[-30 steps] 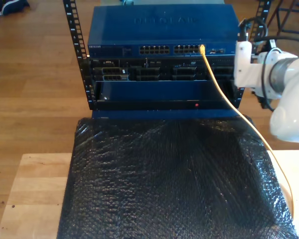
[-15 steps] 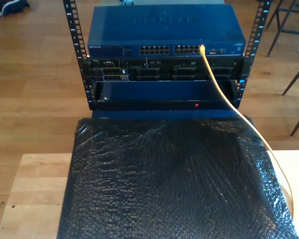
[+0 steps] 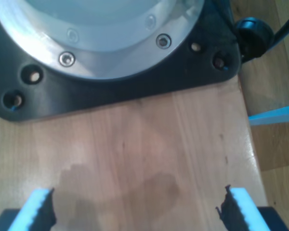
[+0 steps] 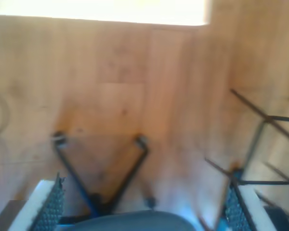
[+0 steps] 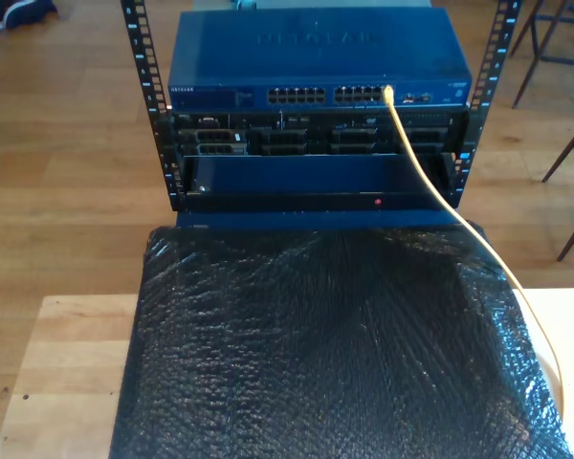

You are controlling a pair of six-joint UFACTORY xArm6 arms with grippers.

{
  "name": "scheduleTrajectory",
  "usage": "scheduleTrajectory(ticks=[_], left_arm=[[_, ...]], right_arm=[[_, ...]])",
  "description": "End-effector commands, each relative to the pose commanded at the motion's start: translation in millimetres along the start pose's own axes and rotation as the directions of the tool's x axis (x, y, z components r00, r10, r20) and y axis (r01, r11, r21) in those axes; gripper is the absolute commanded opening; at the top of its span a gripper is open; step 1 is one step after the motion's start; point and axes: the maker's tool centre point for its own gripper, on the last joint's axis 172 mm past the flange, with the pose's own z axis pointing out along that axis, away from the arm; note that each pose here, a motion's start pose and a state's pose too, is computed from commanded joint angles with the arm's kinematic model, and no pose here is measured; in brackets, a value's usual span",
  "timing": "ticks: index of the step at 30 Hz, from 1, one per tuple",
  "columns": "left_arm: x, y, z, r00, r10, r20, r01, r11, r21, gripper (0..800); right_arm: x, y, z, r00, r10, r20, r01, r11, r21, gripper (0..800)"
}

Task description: Grab the cable and plug it in

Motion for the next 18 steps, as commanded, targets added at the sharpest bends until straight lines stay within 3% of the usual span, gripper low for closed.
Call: scheduleTrajectory(ticks=[9, 18], left_arm=[[0.0, 0.0, 0.0, 1.0, 0.0, 0.0, 0.0, 1.0, 0.0, 800], [0.0, 0.0, 0.0, 1.0, 0.0, 0.0, 0.0, 1.0, 0.0, 800]], right_arm=[[7.8, -109.0, -2.8, 0.998, 0.007, -0.065, -0.002, 0.996, 0.085, 798], [21.1, -165.7, -8.7, 0.984, 0.022, -0.175, 0.001, 0.991, 0.13, 798]])
